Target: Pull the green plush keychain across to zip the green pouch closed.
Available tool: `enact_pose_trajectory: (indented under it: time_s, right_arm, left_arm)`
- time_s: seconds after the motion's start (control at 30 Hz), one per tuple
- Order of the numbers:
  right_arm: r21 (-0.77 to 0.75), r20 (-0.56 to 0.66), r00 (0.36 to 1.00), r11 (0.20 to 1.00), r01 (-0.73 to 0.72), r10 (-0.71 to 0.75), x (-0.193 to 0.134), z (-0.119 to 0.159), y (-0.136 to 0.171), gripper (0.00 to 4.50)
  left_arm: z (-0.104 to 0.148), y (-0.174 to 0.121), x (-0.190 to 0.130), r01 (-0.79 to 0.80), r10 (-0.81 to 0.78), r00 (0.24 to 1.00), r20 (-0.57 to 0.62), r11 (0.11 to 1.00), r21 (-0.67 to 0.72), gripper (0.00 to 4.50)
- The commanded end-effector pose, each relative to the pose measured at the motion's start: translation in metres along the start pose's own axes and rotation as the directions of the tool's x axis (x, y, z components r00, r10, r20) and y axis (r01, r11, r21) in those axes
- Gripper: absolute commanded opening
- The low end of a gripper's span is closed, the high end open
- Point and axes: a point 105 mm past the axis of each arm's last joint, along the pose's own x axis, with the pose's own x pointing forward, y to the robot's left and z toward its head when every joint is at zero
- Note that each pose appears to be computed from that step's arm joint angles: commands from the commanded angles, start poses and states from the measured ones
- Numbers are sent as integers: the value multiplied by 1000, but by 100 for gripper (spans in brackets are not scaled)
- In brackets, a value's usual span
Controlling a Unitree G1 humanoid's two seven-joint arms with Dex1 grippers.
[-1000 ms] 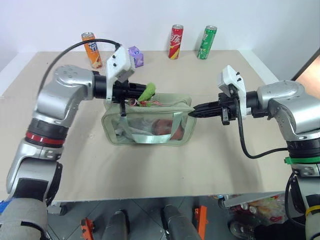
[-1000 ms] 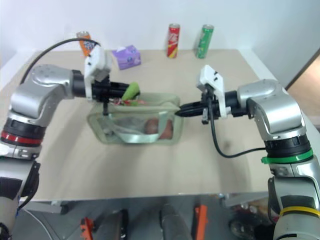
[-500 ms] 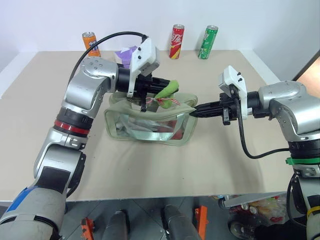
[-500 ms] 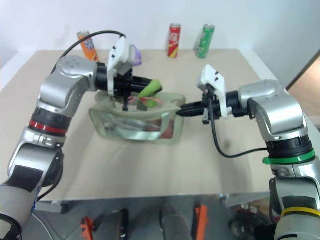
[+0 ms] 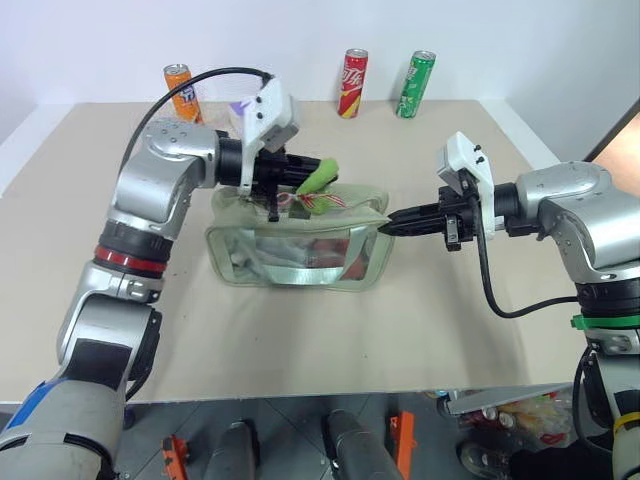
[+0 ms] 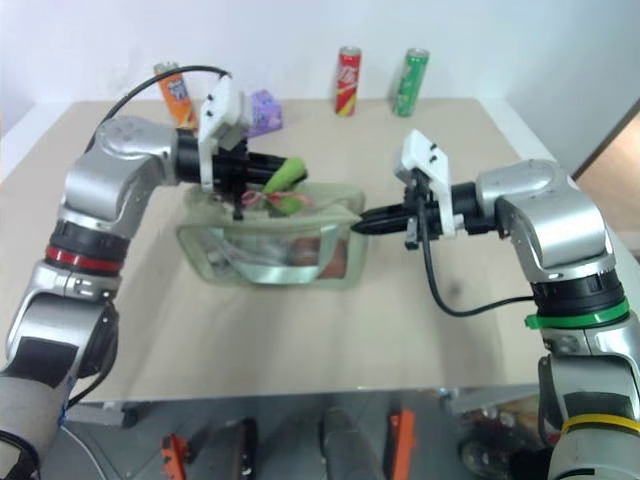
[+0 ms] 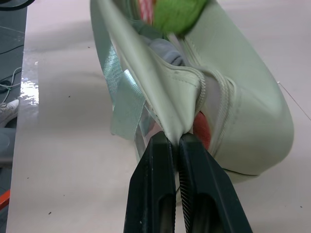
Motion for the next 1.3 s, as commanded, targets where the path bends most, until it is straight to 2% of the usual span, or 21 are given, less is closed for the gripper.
enact_pose_trajectory:
  time_s: [0.03,0.33,0.53,0.6,0.77,0.9,1.0,1.1,1.2,1.3]
  right_arm:
    - [-51,26,1000,999,-2,4,-3,14,1,0]
    - [-52,29,1000,999,-8,9,-1,15,0,0]
    - [-51,31,999,999,-12,13,1,15,-1,0]
    - [-52,32,999,999,-14,15,2,16,-1,0]
    - [-56,33,999,998,-20,22,3,16,-2,0]
    - [-56,36,999,998,-25,27,5,17,-2,0]
    - [-60,37,999,998,-37,39,8,17,-3,0]
    - [-62,38,998,997,-45,47,10,18,-3,0]
    - [-61,39,998,997,-50,53,11,18,-3,0]
    - [-58,39,998,997,-56,59,12,16,-3,0]
  left_arm:
    - [26,7,-20,-74,72,995,72,997,30,2]
    - [27,6,-49,-118,117,992,52,993,19,2]
    - [30,-6,-54,-68,70,996,64,997,-29,209]
    - [29,-6,-56,-85,86,995,51,996,-15,266]
    - [31,-11,-73,-106,108,993,49,994,-38,443]
    - [32,-13,-88,-141,142,989,36,990,-23,449]
    - [29,-17,-121,-232,233,972,5,971,-55,449]
    - [8,-29,-142,-267,260,962,-85,960,-83,449]
    - [-26,-51,-160,-260,229,947,-224,958,-121,449]
    - [-49,-63,-169,-278,221,926,-304,947,-159,449]
